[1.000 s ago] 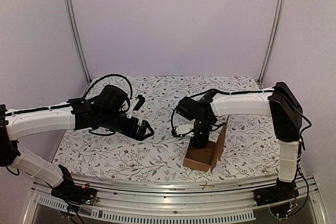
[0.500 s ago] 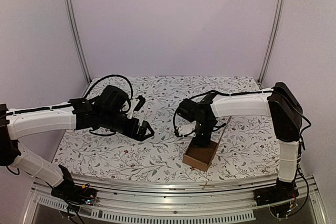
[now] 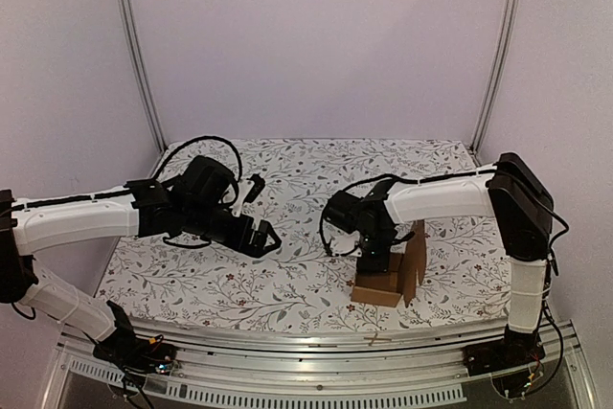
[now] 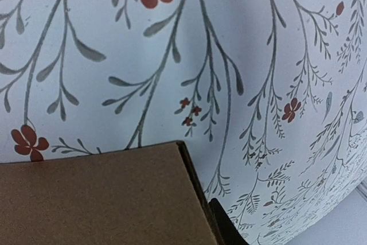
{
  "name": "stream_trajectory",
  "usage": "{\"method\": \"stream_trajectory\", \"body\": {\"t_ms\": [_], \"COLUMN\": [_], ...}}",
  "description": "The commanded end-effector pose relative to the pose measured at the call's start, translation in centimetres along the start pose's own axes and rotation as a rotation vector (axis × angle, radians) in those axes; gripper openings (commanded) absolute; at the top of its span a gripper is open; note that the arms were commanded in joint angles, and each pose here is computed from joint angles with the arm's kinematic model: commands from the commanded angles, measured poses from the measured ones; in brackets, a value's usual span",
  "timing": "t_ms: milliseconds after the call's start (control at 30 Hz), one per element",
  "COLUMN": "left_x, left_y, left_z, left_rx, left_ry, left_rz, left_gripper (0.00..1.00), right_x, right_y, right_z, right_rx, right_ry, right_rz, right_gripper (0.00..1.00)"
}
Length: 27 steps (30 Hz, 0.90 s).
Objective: Fold the paper box
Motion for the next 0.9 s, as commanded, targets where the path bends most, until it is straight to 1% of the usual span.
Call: {"method": "stream_trajectory", "body": {"t_ms": [0, 100, 167, 333, 500, 567, 633, 700, 767, 867], "left_x": [0.3, 0.0, 0.0, -0.1, -0.5, -0.7, -1.0, -1.5, -2.2, -4.1], "left_y": [-0.2, -0.1, -0.3, -0.7, -0.5, -0.6, -0.8, -0.9, -0.7, 0.2], "left_z": [0.2, 0.1, 0.0, -0.2, -0.1, -0.1, -0.2, -0.2, 0.0, 0.6], "left_rx": [-0.016, -0.015, -0.014, -0.015, -0.032, -0.039, -0.048, -0.067, -0.098, -0.166], "left_ry": [-0.021, -0.026, -0.028, -0.029, -0.029, -0.036, -0.042, -0.049, -0.056, -0.060], "left_rz": [0.015, 0.011, 0.017, 0.034, 0.024, 0.028, 0.037, 0.044, 0.028, -0.051], "left_gripper": [0.99, 0.99, 0.99, 0.99, 0.99, 0.99, 0.99, 0.99, 0.99, 0.99], "right_x": [0.5, 0.7, 0.8, 0.6, 0.3, 0.3, 0.3, 0.3, 0.3, 0.3], "right_y": [-1.2, -0.6, -0.4, -0.3, 2.5, 2.3, 1.1, 0.6, 1.5, 4.3], "right_z": [-1.0, -1.6, -1.9, -1.5, -2.6, -2.7, -2.1, -1.4, -1.3, -2.3], "right_rx": [0.249, 0.376, 0.422, 0.393, 0.459, 0.467, 0.435, 0.375, 0.325, 0.287], "right_ry": [0.072, 0.106, 0.115, 0.108, 0.078, 0.097, 0.132, 0.143, 0.129, 0.097], "right_rz": [0.060, 0.055, 0.053, 0.013, -0.075, -0.063, -0.037, -0.040, -0.073, -0.152], "right_gripper": [0.22, 0.20, 0.20, 0.22, 0.21, 0.27, 0.33, 0.37, 0.39, 0.46]}}
Point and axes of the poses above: each gripper's point midway between its finger pads, its own y axis back along the fingers, its own z axis along the line the jaws close on, x = y × z, the point moved 2 cm from there along y, back along the fingers, and after that the axes turned 8 degrees about y, right-handed, at the moved point
